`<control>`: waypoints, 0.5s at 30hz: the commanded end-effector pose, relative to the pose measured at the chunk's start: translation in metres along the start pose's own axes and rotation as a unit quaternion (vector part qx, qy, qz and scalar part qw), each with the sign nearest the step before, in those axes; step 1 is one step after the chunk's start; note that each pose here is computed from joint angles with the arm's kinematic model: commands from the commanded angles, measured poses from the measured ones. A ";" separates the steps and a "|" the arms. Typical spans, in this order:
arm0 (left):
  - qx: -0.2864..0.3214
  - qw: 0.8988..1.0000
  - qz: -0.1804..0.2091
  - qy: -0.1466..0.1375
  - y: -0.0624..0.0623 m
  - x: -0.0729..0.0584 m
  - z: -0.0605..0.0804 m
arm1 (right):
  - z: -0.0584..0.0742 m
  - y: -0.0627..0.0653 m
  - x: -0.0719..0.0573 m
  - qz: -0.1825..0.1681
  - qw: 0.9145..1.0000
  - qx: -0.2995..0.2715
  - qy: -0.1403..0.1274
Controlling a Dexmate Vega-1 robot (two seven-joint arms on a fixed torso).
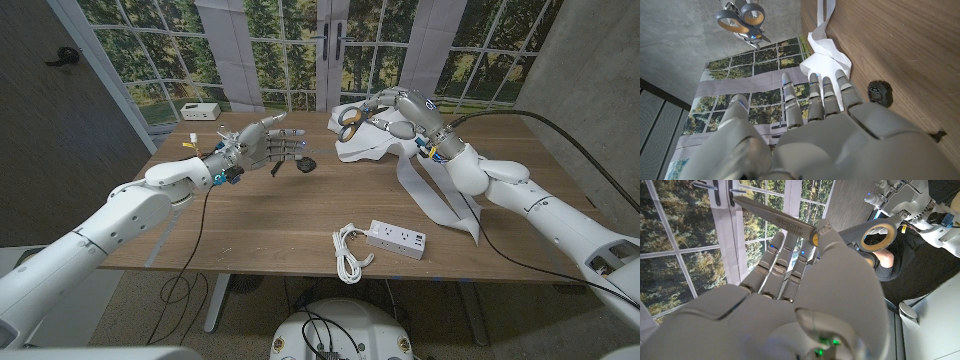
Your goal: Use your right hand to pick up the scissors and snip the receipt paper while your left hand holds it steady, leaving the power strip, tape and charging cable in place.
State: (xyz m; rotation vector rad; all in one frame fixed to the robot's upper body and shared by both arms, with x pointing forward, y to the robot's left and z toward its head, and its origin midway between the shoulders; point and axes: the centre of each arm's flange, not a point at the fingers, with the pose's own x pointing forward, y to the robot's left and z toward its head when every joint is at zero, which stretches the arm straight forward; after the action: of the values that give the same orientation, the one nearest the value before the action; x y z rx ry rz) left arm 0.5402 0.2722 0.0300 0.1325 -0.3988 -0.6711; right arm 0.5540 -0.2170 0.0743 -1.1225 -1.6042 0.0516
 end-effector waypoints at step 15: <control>0.005 0.999 -0.037 0.014 -0.012 -0.007 0.006 | 0.014 0.000 -0.006 -0.001 0.998 -0.039 -0.039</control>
State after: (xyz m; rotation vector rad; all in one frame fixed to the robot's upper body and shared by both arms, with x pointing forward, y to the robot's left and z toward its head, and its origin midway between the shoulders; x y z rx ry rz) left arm 0.5297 0.2701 0.0293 0.1672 -0.3891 -0.6999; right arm 0.5480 -0.2156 0.0681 -1.1613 -1.6510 0.0386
